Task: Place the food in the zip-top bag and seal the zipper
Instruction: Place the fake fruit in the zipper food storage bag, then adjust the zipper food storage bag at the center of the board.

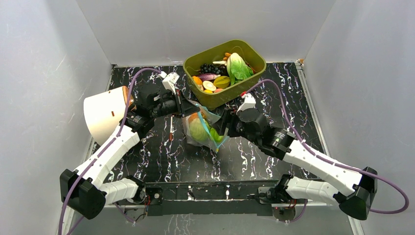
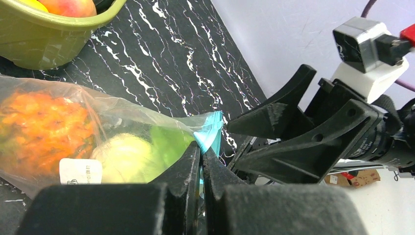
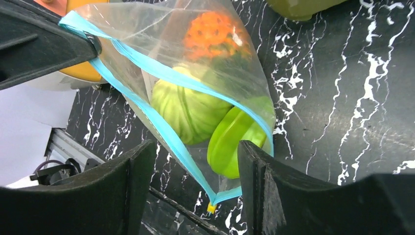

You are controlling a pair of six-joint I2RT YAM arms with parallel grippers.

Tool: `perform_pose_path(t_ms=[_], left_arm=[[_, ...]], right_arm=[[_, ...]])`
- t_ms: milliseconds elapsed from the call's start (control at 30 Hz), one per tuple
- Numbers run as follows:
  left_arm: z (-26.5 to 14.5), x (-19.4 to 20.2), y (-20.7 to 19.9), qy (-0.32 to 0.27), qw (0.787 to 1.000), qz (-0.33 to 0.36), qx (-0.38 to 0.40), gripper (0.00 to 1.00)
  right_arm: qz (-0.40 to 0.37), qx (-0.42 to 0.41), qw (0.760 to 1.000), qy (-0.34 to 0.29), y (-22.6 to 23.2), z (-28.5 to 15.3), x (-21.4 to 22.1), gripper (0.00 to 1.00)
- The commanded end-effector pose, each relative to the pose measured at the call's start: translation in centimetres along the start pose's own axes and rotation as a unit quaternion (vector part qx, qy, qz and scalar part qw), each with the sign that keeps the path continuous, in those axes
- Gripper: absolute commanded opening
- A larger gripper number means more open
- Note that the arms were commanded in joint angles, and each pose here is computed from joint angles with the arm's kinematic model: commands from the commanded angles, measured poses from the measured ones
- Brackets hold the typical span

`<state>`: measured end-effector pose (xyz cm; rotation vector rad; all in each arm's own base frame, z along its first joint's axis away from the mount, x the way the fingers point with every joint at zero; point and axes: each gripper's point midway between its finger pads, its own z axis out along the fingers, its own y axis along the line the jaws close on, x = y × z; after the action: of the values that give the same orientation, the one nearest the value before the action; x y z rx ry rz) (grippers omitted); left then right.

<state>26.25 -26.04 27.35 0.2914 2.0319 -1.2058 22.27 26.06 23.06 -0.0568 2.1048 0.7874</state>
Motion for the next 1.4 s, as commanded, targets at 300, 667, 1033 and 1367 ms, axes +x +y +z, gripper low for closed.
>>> perform_pose_path(t_ms=[300,667,1033,1367], left_arm=[[-1.5,-1.6,-2.4,-0.034,0.998,0.029,0.036,0.00],[-1.8,-1.6,-2.3,-0.032,0.999,0.032,0.026,0.00],[-1.8,-1.5,-2.3,-0.023,0.999,0.035,0.023,0.00],[-1.9,-1.2,-2.7,-0.020,0.998,0.045,0.040,0.00]], right_arm=[[-0.050,0.091,0.995,0.005,-4.0,0.6,0.9,0.50],[-0.022,-0.041,0.998,-0.048,3.0,-1.4,-4.0,0.00],[-0.023,0.040,0.999,-0.023,-1.5,1.9,-0.2,0.00],[-0.042,0.031,0.995,-0.089,-1.0,-0.1,-3.6,0.08]])
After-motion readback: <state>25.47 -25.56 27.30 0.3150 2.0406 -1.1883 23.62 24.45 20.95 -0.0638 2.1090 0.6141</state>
